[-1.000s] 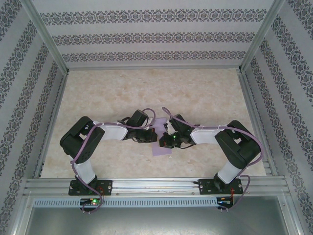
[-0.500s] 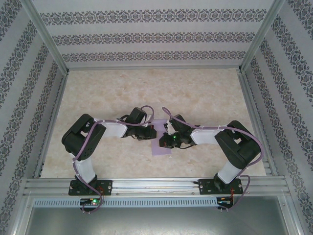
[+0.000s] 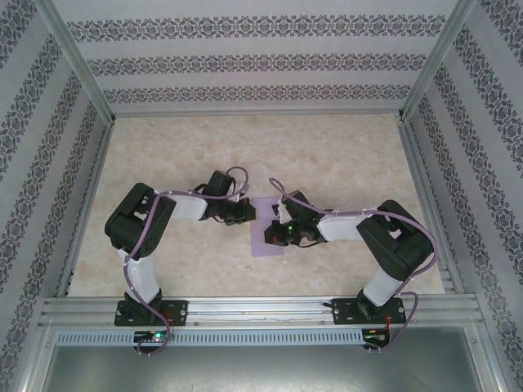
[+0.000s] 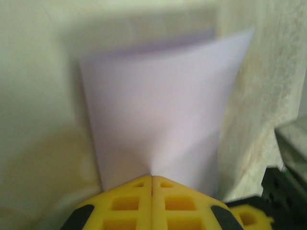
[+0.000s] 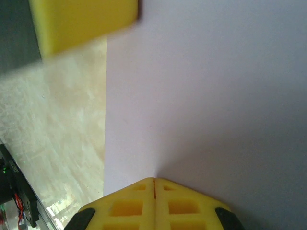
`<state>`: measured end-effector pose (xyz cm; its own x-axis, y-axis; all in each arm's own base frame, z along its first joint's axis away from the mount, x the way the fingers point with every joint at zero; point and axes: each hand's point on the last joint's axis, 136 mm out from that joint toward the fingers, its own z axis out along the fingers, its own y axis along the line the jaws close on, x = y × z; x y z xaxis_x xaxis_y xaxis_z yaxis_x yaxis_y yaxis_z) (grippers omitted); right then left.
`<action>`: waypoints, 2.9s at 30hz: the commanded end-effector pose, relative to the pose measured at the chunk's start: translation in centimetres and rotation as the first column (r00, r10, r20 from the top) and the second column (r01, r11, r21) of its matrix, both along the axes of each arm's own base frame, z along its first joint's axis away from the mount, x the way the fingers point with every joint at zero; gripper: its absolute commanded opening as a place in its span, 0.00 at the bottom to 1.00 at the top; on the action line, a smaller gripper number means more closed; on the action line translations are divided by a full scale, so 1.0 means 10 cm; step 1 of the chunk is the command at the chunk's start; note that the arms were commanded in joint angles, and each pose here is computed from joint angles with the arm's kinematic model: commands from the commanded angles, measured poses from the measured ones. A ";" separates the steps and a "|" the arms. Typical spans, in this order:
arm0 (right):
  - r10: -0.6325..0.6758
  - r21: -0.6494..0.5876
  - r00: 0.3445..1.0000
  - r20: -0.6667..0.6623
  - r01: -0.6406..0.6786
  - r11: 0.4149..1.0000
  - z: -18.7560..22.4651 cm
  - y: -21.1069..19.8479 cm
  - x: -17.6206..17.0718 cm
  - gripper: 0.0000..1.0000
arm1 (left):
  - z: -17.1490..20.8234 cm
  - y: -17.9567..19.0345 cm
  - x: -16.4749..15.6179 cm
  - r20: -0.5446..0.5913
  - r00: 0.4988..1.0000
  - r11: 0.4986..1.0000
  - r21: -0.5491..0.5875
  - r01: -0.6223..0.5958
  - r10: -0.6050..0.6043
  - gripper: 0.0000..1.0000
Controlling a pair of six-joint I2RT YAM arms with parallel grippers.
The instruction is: Fold a paper plane with a square sheet of paper (fold left side to right side)
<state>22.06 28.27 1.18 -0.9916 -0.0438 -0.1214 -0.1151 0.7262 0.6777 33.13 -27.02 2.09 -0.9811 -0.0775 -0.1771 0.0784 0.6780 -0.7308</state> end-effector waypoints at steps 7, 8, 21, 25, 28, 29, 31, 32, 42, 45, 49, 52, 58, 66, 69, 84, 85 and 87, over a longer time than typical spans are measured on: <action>-0.040 -0.242 0.988 -0.148 0.003 0.970 -0.60 -0.48 -0.40 0.00 | -0.10 0.34 0.65 0.096 0.992 0.986 0.138 -0.098 0.085 0.00; -0.042 -0.240 0.988 -0.149 0.005 0.971 -0.60 -0.48 -0.40 0.00 | -0.12 0.35 0.68 0.092 0.992 0.984 0.144 -0.100 0.088 0.00; -0.071 -0.153 0.987 -0.142 0.049 0.987 -0.52 -0.36 -0.34 0.00 | 0.39 0.39 0.86 0.196 0.977 0.984 0.141 -0.106 0.077 0.00; -0.077 -0.140 0.988 -0.131 0.059 0.988 -0.51 -0.32 -0.31 0.00 | 0.69 0.42 0.66 0.239 0.968 0.988 0.116 -0.103 0.073 0.00; -0.079 -0.139 0.989 -0.124 0.061 0.988 -0.51 -0.31 -0.30 0.00 | 0.72 0.31 0.34 0.223 0.974 0.993 0.096 -0.066 0.043 0.00; -0.080 -0.141 0.989 -0.122 0.063 0.988 -0.51 -0.31 -0.30 0.00 | 0.71 0.26 0.23 0.211 0.977 0.995 0.083 -0.052 0.034 0.00; -0.079 -0.144 0.990 -0.119 0.062 0.988 -0.52 -0.31 -0.30 0.00 | 0.64 0.16 0.02 0.184 0.983 0.998 0.056 -0.029 0.018 0.00; -0.080 -0.145 0.990 -0.118 0.062 0.987 -0.52 -0.32 -0.30 0.00 | 0.60 0.12 -0.05 0.171 0.985 0.998 0.049 -0.025 0.016 0.00; -0.057 -0.158 0.990 -0.132 0.036 0.987 -0.56 -0.31 -0.31 0.00 | 0.18 -0.07 -0.21 0.099 0.995 0.999 0.036 -0.009 0.006 0.00; -0.053 -0.153 0.990 -0.129 0.033 0.988 -0.54 -0.30 -0.31 0.00 | 0.09 -0.03 -0.20 0.089 0.996 0.998 0.068 -0.016 0.010 0.00; -0.040 -0.115 0.993 -0.114 0.027 0.993 -0.42 -0.23 -0.27 0.02 | -0.10 0.05 -0.27 0.056 0.998 0.990 0.139 -0.008 0.000 0.00; -0.023 -0.060 0.996 -0.090 0.018 0.998 -0.23 -0.12 -0.20 0.09 | -0.21 0.11 -0.35 0.039 0.999 0.982 0.190 -0.001 -0.007 0.00; -0.032 0.048 0.999 -0.010 0.032 0.998 0.28 -0.08 0.01 0.23 | -0.33 0.14 -0.50 0.011 1.000 0.977 0.215 0.000 -0.003 0.00; -0.086 -0.039 0.995 -0.055 0.083 0.996 0.21 -0.59 -0.15 0.38 | -0.41 0.15 -0.65 -0.017 1.000 0.974 0.227 -0.010 0.014 0.00; -0.085 -0.034 0.993 -0.088 0.082 0.996 0.17 -0.61 -0.25 0.42 | -0.42 0.16 -0.67 -0.017 1.000 0.973 0.229 -0.014 0.018 0.00; -0.059 -0.010 0.991 -0.118 0.058 0.998 0.11 -0.47 -0.33 0.34 | -0.41 0.18 -0.68 -0.011 1.000 0.970 0.241 -0.014 0.017 0.00; -0.059 -0.007 0.992 -0.115 0.059 0.998 0.12 -0.47 -0.33 0.34 | -0.40 0.17 -0.68 -0.010 1.000 0.971 0.240 -0.013 0.016 0.00; -0.061 -0.004 0.992 -0.113 0.061 0.998 0.14 -0.46 -0.33 0.33 | -0.41 0.18 -0.69 -0.012 1.000 0.971 0.240 -0.012 0.016 0.00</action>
